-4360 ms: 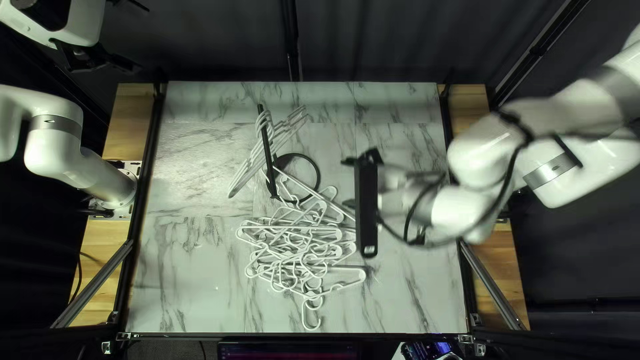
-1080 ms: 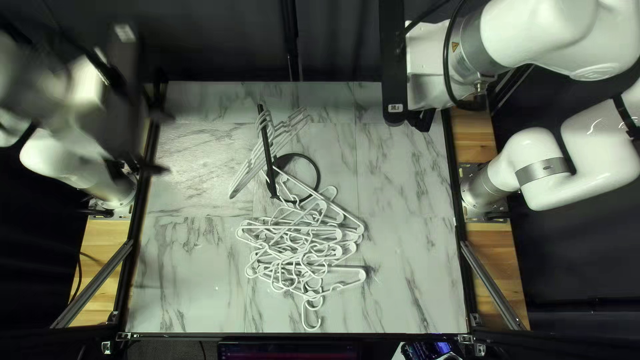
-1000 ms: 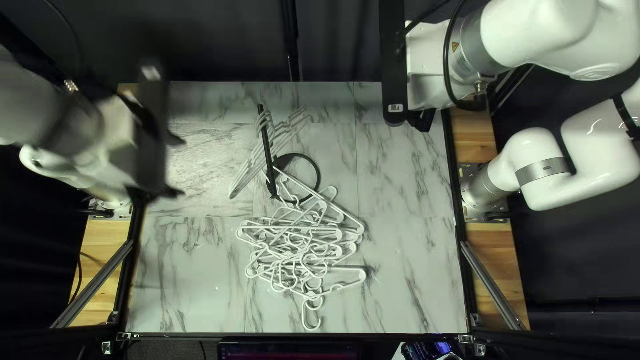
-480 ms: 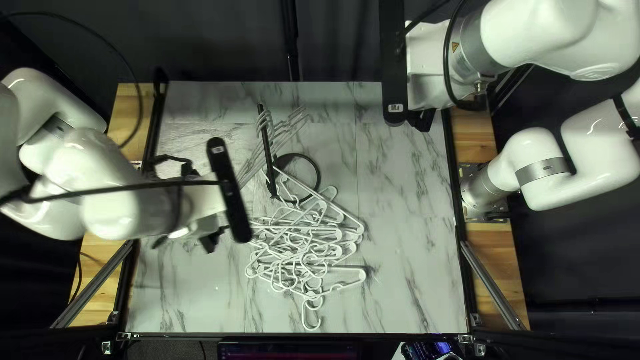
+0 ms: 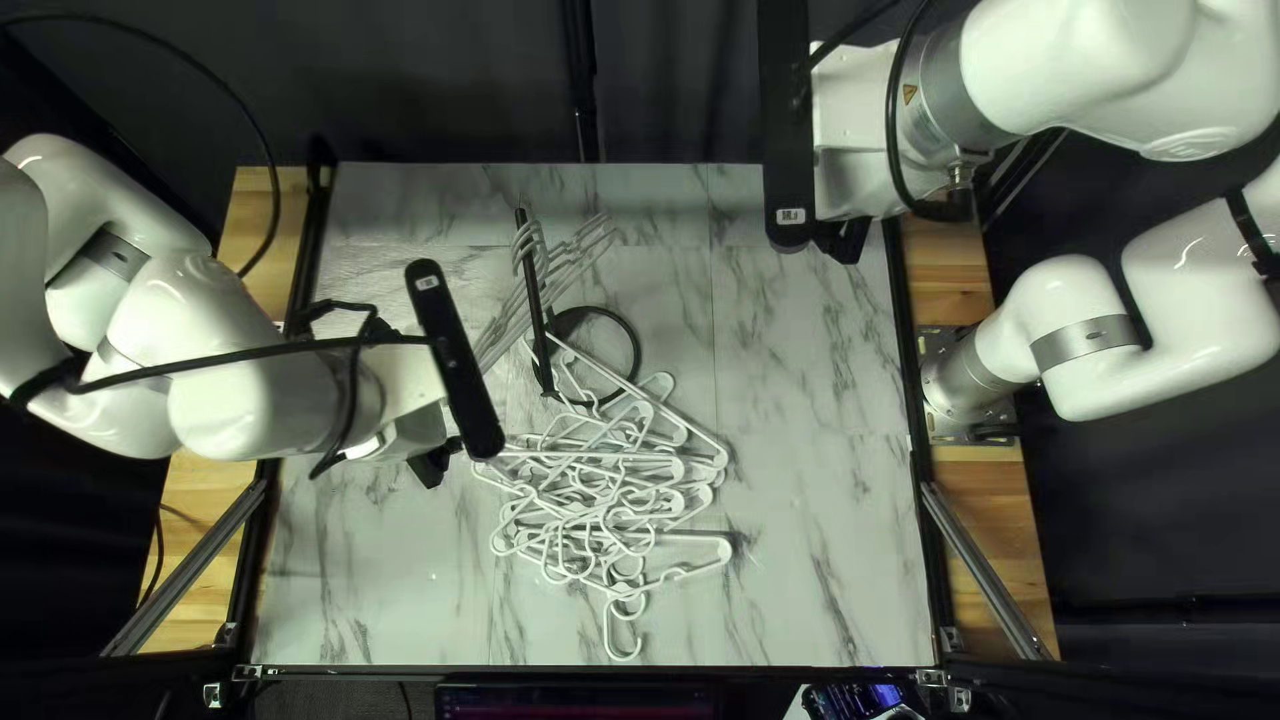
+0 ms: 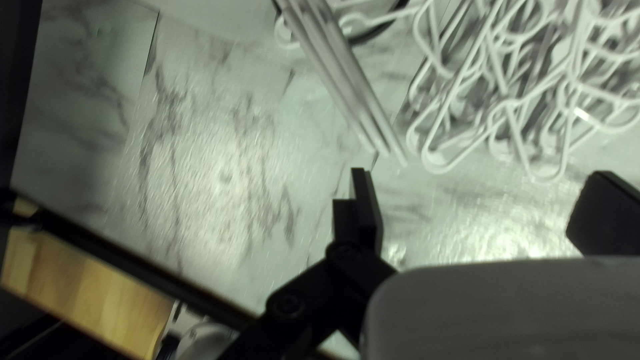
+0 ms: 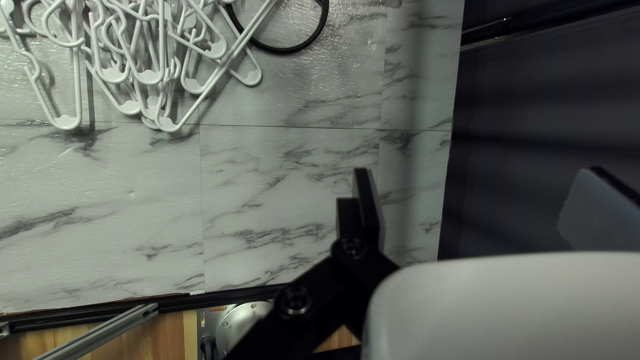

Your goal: Remove hangers from rack and place onto table

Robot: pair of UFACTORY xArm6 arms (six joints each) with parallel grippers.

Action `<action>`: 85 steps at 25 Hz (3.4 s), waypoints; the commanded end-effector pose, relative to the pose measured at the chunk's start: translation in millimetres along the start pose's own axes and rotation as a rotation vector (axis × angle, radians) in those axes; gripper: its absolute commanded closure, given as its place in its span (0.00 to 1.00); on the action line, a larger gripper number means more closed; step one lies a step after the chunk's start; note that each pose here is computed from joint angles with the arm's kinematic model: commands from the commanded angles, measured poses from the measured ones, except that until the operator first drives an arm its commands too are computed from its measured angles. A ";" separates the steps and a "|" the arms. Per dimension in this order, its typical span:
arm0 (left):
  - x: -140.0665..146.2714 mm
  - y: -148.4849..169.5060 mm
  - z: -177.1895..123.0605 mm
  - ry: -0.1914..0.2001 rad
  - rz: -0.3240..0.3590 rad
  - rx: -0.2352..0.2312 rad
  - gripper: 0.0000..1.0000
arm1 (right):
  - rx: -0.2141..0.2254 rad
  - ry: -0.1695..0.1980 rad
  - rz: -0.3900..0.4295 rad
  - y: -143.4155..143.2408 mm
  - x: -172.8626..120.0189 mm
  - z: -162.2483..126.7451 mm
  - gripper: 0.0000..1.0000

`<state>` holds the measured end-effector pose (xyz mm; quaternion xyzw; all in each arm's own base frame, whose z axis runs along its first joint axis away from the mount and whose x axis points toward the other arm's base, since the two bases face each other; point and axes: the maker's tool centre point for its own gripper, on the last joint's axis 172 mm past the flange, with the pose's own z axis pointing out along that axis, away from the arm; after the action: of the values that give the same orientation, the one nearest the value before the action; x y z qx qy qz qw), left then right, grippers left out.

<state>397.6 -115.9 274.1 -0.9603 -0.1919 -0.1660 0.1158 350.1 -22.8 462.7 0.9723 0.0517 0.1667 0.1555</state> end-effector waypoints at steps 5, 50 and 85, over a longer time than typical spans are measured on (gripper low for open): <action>2.6 9.6 12.4 0.125 0.013 0.000 0.00 | 0.000 0.000 0.000 0.0 0.0 0.0 0.00; 9.5 17.2 46.4 0.166 -0.129 -0.085 0.00 | 0.000 0.000 0.000 0.0 0.0 0.0 0.00; 13.1 20.9 42.3 0.195 -0.156 -0.068 0.00 | 0.000 0.000 0.000 0.0 0.0 0.0 0.00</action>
<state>428.5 -118.9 237.0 -0.9257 -0.2464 -0.2731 0.0877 350.1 -22.8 462.7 0.9723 0.0517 0.1667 0.1555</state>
